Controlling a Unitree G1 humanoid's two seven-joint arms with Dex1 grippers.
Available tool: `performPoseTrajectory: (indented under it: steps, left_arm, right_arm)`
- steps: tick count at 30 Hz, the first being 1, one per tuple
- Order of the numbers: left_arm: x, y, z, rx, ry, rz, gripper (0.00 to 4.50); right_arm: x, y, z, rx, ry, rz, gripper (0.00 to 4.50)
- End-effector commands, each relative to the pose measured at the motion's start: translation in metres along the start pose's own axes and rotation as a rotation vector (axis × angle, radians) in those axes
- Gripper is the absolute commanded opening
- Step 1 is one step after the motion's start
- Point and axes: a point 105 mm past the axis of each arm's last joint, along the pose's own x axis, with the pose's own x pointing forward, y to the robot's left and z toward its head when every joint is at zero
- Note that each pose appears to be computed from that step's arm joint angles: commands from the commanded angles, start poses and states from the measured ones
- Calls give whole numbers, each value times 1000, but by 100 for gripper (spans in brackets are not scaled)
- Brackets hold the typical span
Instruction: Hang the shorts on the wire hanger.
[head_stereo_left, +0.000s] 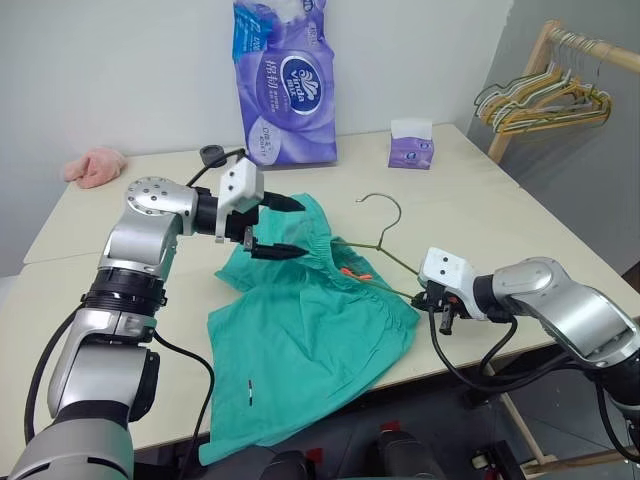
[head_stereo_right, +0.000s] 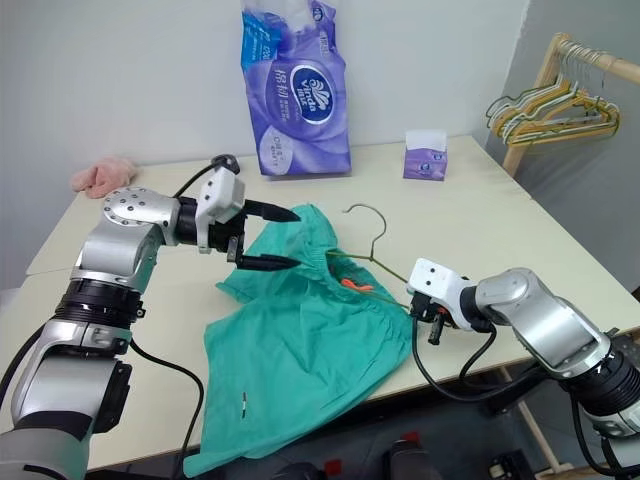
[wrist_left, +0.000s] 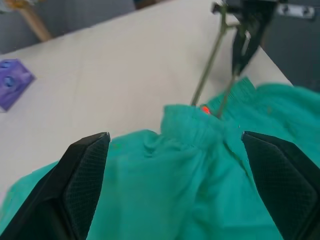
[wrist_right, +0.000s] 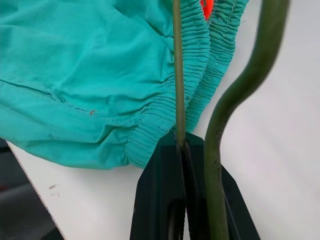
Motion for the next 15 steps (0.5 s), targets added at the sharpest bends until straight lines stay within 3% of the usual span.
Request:
performPoseTrajectory:
  steps: [1,15]
  left_arm:
    - [3,2,5,108,38,-39,447]
    - [24,-12,-19,105,88,-145,447]
  right_arm:
    - [-6,2,19,-115,-40,-9,0]
    - [-10,7,40,-259,-80,-23,0]
